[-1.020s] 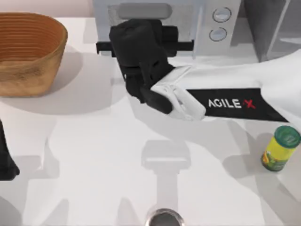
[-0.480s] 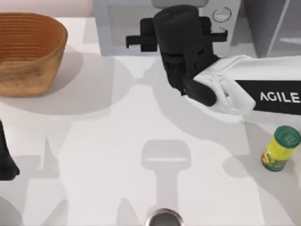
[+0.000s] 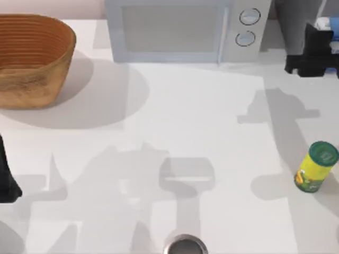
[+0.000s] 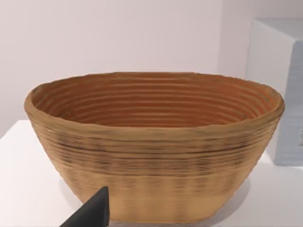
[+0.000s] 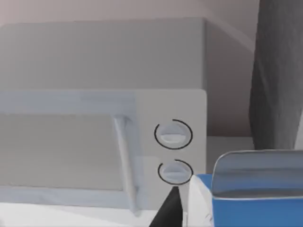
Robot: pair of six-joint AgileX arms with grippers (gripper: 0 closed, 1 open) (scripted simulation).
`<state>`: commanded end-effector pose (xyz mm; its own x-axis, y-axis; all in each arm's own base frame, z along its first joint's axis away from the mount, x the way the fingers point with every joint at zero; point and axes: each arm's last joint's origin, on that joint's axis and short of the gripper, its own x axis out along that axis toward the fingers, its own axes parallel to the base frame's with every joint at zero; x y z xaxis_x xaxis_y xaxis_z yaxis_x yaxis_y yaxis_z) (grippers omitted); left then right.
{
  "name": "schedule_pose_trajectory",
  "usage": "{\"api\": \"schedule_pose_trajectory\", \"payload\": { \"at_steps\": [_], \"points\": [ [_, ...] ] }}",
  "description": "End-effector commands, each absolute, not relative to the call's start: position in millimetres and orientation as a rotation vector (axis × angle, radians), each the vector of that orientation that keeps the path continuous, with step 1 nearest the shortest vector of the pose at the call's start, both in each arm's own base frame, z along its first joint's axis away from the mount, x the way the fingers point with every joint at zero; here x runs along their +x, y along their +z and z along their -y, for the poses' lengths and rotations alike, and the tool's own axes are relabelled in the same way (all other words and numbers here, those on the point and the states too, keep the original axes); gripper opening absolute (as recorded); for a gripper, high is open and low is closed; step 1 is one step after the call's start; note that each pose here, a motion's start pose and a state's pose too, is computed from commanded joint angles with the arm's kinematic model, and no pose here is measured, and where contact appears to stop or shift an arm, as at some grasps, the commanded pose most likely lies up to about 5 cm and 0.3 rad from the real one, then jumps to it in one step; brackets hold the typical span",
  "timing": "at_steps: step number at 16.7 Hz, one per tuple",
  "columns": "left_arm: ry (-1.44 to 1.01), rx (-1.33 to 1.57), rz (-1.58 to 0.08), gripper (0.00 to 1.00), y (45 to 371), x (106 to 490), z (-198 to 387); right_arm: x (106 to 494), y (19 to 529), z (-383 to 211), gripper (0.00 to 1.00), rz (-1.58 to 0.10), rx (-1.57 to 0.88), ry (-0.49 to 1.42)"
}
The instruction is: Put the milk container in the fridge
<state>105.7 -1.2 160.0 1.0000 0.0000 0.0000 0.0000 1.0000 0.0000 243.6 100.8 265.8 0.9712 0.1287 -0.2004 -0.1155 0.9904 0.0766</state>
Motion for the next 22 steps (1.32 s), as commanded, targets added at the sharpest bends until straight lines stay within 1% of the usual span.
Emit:
{"api": "schedule_pose_trajectory", "payload": {
  "at_steps": [2, 4, 6, 8, 11, 14, 22],
  "points": [
    [0.000, 0.000, 0.000, 1.00, 160.0, 105.7, 1.2, 202.5, 260.6, -65.3, 0.00, -0.163, 0.073, 0.123],
    [0.000, 0.000, 0.000, 1.00, 160.0, 105.7, 1.2, 166.3, 244.5, -39.8, 0.00, -0.118, 0.070, 0.113],
    [0.000, 0.000, 0.000, 1.00, 160.0, 105.7, 1.2, 139.1, 222.7, -23.1, 0.00, -0.077, 0.060, 0.096],
    [0.000, 0.000, 0.000, 1.00, 160.0, 105.7, 1.2, 121.8, 200.4, -12.6, 0.00, -0.045, 0.044, 0.072],
    [0.000, 0.000, 0.000, 1.00, 160.0, 105.7, 1.2, 109.6, 174.5, -3.6, 0.00, -0.014, 0.019, 0.033],
    [0.000, 0.000, 0.000, 1.00, 160.0, 105.7, 1.2, 106.0, 161.4, 0.7, 0.00, -0.001, 0.002, 0.004],
    [0.000, 0.000, 0.000, 1.00, 160.0, 105.7, 1.2, 106.0, 162.9, 0.9, 0.00, 0.005, 0.003, 0.003]
  ]
}}
